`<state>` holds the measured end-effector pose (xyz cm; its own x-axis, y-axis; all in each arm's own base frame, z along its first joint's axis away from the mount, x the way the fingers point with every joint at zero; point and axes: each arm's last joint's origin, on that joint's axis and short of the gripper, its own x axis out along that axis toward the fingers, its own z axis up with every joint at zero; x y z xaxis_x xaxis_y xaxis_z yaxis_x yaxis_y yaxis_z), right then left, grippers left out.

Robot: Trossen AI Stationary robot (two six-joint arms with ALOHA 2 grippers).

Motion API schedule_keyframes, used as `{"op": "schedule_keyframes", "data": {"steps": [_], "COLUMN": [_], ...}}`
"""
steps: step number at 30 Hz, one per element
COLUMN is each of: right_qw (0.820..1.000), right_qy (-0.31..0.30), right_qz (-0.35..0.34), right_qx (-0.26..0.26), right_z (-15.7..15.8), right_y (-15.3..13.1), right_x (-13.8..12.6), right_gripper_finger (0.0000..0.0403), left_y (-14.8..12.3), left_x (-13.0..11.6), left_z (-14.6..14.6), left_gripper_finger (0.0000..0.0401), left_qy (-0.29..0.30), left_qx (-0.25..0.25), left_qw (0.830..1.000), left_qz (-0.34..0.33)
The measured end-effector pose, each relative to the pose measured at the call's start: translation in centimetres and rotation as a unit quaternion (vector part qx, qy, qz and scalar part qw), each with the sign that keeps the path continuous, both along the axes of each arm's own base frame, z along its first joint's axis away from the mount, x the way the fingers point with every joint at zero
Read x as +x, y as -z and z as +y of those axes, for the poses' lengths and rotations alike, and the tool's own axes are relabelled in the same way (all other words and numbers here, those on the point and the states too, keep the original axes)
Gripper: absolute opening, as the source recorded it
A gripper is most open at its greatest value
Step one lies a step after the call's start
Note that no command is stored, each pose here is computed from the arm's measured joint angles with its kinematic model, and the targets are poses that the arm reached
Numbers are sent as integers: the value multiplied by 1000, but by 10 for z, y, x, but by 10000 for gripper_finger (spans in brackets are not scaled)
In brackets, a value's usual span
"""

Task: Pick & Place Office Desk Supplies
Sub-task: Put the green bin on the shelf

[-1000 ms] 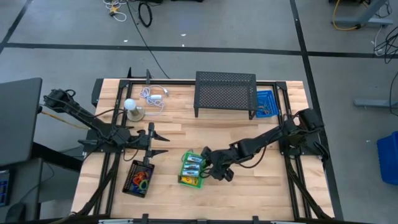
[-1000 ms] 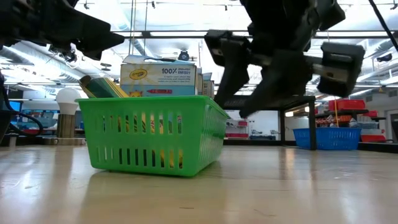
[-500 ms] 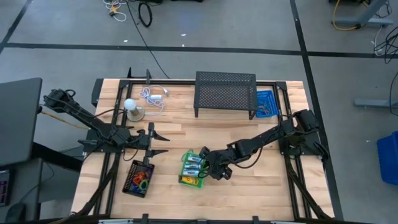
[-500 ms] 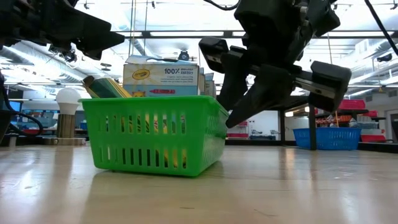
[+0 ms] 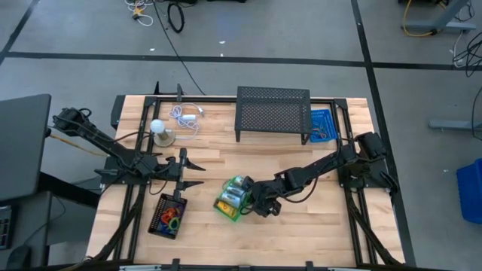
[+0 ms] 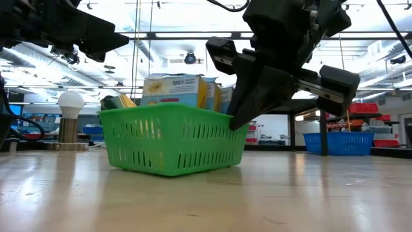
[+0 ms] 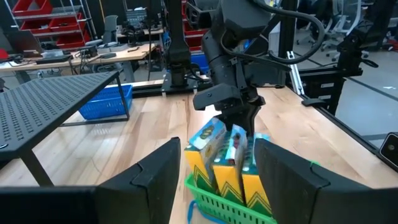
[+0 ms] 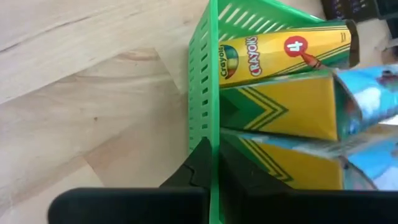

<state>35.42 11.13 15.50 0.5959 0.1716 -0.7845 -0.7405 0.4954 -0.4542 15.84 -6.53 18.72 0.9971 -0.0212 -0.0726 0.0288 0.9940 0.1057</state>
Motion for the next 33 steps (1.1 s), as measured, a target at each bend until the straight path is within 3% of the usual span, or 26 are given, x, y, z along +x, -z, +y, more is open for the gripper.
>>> {"op": "schedule_keyframes", "data": {"steps": [18,33], "right_qw": [996,986], "right_qy": [49,75], "right_qz": [68,126], "right_qx": [-21,-82], "right_z": [-4,-7], "right_y": [5,-32], "right_x": [-10,-1], "right_gripper_finger": [8,8], "left_y": [-1,-1], "left_x": [0,0], "left_z": [0,0], "left_gripper_finger": [213,213], "left_qy": [0,0], "left_qx": [-1,-1], "left_qw": [1000,1000], "left_qz": [-2,-3]}}
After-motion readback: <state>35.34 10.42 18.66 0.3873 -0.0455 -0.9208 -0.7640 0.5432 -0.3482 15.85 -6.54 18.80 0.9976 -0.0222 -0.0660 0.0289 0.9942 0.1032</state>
